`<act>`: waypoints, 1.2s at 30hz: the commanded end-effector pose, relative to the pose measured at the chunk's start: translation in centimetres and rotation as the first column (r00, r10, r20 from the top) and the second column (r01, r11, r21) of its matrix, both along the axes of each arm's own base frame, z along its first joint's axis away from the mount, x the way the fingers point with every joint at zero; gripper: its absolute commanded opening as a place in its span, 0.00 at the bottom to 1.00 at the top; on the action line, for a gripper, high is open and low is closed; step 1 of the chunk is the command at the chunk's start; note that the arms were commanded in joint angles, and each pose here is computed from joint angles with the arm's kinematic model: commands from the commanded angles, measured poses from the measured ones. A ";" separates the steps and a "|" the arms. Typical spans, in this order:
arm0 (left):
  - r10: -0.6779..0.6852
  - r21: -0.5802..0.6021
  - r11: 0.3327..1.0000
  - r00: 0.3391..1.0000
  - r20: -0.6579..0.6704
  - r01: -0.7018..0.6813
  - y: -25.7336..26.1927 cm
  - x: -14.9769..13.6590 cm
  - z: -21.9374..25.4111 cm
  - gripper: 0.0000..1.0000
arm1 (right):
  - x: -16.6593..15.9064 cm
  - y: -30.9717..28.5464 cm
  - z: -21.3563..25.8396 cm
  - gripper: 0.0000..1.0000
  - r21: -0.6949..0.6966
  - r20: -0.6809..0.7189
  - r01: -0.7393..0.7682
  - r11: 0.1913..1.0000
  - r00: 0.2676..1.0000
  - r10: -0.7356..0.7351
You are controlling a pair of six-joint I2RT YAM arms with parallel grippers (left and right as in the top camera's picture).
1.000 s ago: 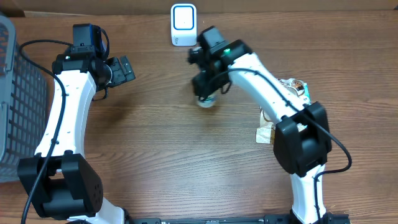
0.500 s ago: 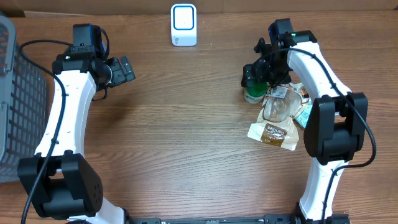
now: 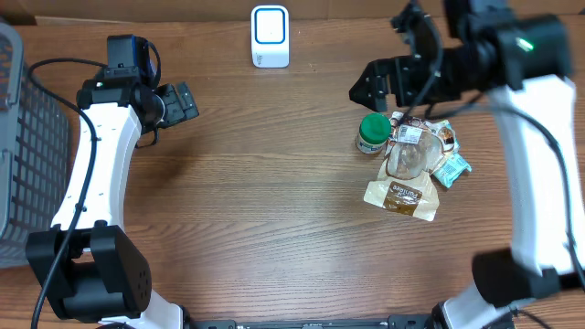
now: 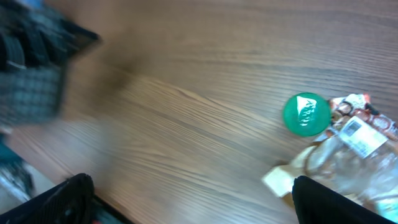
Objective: Scan the item barcode
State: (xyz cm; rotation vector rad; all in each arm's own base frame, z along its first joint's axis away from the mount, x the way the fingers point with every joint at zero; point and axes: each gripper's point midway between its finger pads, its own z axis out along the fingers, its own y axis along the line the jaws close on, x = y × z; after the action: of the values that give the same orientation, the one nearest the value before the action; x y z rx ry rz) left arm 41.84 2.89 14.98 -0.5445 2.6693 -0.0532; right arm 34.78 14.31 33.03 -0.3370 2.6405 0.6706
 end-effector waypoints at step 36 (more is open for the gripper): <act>0.002 0.006 1.000 1.000 0.012 -0.002 0.0 0.2 0.4 1.00 | -1.1 -5.8 6.1 1.00 0.140 0.669 0.324 0.936 0.665 -0.331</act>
State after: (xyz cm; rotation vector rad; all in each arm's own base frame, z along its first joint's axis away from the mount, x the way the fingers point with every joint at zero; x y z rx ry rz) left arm 41.86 2.89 14.99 -0.5441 2.6681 -0.0519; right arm 35.91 10.58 40.84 -0.0781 1.9663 0.3776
